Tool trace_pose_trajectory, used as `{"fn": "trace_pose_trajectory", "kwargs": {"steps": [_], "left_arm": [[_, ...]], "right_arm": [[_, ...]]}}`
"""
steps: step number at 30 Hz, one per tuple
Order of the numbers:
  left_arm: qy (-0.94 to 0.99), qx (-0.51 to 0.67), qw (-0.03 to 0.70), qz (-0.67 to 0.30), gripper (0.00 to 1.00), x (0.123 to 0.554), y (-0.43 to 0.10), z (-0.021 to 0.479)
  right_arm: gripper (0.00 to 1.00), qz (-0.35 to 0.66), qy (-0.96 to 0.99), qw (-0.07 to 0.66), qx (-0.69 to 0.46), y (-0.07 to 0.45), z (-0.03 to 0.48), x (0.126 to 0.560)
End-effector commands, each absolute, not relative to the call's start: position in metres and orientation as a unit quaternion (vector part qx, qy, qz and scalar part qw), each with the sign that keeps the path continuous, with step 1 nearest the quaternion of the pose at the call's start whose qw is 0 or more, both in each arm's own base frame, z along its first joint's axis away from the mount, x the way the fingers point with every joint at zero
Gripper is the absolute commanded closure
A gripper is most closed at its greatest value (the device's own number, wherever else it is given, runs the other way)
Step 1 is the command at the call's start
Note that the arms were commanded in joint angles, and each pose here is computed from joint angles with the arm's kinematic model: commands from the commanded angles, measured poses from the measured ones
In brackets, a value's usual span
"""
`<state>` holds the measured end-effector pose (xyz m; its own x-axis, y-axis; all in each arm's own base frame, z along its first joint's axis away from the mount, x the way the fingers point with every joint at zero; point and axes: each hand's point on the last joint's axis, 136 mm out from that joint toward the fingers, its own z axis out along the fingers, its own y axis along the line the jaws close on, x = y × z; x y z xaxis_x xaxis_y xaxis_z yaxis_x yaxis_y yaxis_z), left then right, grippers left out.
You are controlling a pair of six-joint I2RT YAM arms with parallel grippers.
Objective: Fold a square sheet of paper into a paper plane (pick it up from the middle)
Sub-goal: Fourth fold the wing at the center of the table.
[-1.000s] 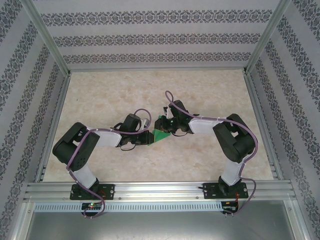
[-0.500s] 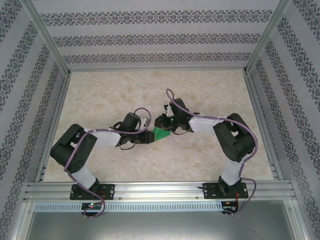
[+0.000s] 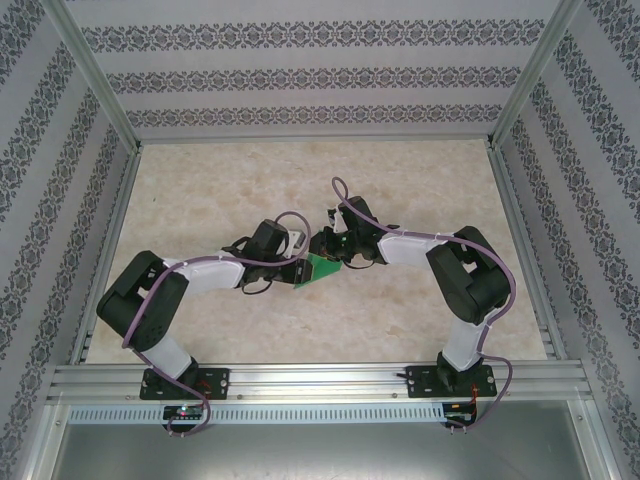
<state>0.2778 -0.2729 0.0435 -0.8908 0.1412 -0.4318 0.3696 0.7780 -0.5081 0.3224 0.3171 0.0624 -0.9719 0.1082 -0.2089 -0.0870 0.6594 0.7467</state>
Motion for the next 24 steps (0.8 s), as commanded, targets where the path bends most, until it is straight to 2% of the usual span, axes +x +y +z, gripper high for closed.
{"fn": "trace_pose_trajectory", "kwargs": {"steps": [1, 17, 24], "left_arm": [[0.928, 0.175, 0.198, -0.263, 0.62, 0.277, -0.274, 0.042], [0.932, 0.226, 0.233, -0.161, 0.64, 0.271, -0.275, 0.031], [0.933, 0.232, 0.243, -0.131, 0.73, 0.27, -0.275, 0.028]], "right_arm": [[0.82, 0.415, 0.901, 0.129, 0.006, 0.319, 0.064, 0.332], [0.82, 0.417, 0.9, 0.131, 0.005, 0.321, 0.067, 0.335], [0.82, 0.416, 0.9, 0.131, 0.006, 0.32, 0.067, 0.335]]}}
